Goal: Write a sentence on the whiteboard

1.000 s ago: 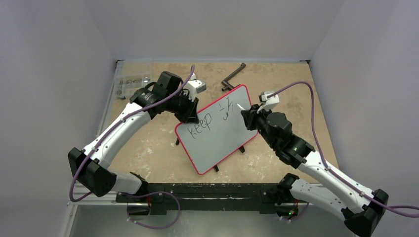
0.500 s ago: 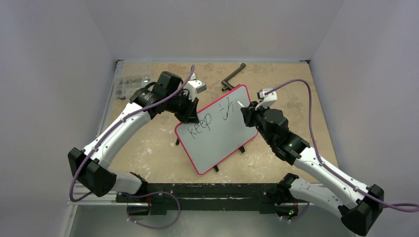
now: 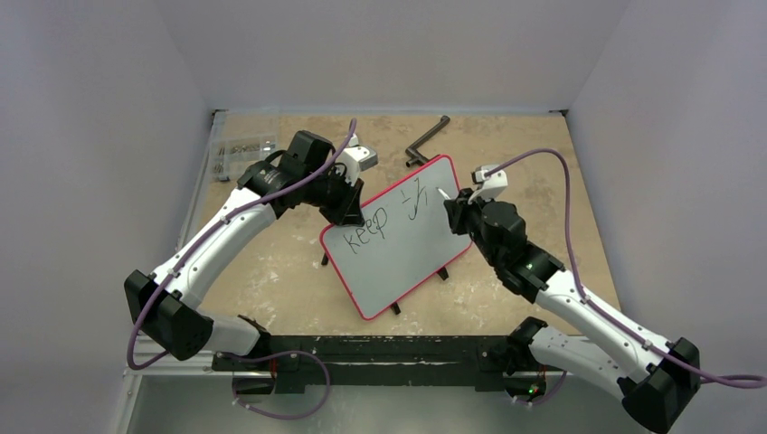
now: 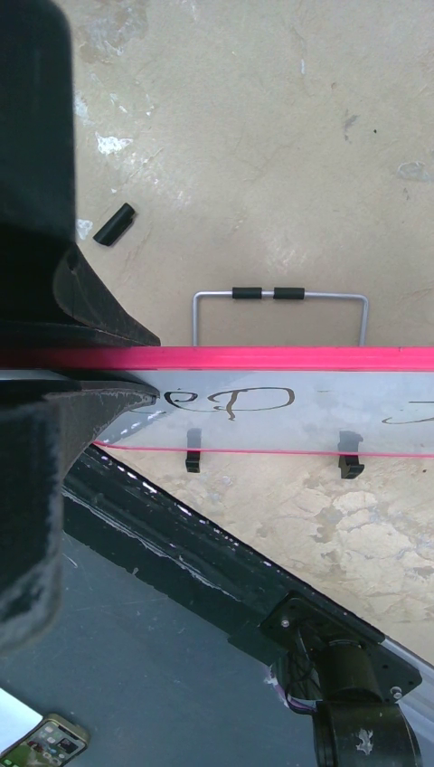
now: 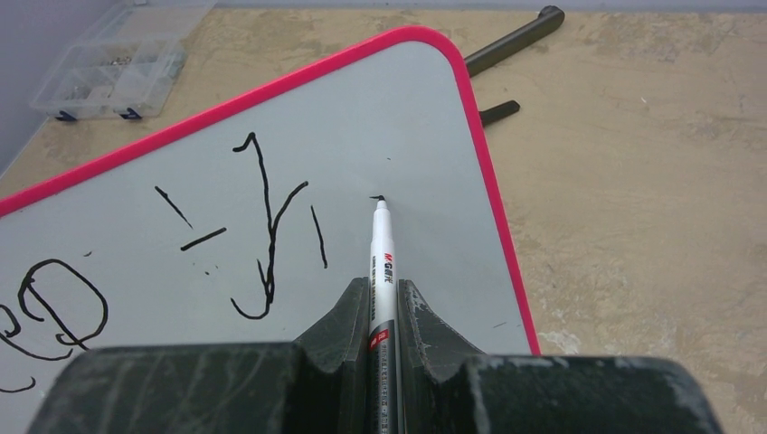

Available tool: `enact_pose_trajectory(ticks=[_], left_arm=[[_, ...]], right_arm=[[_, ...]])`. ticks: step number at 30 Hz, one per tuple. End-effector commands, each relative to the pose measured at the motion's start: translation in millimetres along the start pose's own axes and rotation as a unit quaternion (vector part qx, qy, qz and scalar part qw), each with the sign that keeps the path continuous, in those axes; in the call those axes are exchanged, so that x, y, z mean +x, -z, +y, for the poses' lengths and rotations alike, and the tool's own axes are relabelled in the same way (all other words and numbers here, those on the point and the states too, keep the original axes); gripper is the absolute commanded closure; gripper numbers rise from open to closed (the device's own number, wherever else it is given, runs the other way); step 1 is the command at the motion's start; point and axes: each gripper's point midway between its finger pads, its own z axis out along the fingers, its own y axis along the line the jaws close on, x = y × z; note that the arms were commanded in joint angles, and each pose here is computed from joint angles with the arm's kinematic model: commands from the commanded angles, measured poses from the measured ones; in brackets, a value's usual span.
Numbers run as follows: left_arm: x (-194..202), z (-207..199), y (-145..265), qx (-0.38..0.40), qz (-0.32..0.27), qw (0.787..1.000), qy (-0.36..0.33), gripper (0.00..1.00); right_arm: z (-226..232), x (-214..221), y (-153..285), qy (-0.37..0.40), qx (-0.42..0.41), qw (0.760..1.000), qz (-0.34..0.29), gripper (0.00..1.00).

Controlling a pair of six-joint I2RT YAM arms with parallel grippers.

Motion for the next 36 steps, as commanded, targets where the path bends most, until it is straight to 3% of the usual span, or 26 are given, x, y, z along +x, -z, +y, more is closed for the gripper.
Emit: enact_pose_trajectory(ticks=[1,21,36], left_arm=[[31.6,56.1,1.6,-0.128,0.07,0.988,-0.055,1.0],[32.1,56.4,0.7,-0.128,0.072,0.988,-0.055,1.0],[31.7,57.0,1.5,-0.13,0.07,0.987,-0.055,1.0]], right_arm=[[-7.1,-11.7,-2.6,0.0,0.015,1.0,-0.024,1.0],[12.9,-40.4,-14.4,-0.012,-0.03,0.998,-0.045,1.0],[12.8,4.4,-4.9,-0.027,-0.053,0.998,0.006,1.0]])
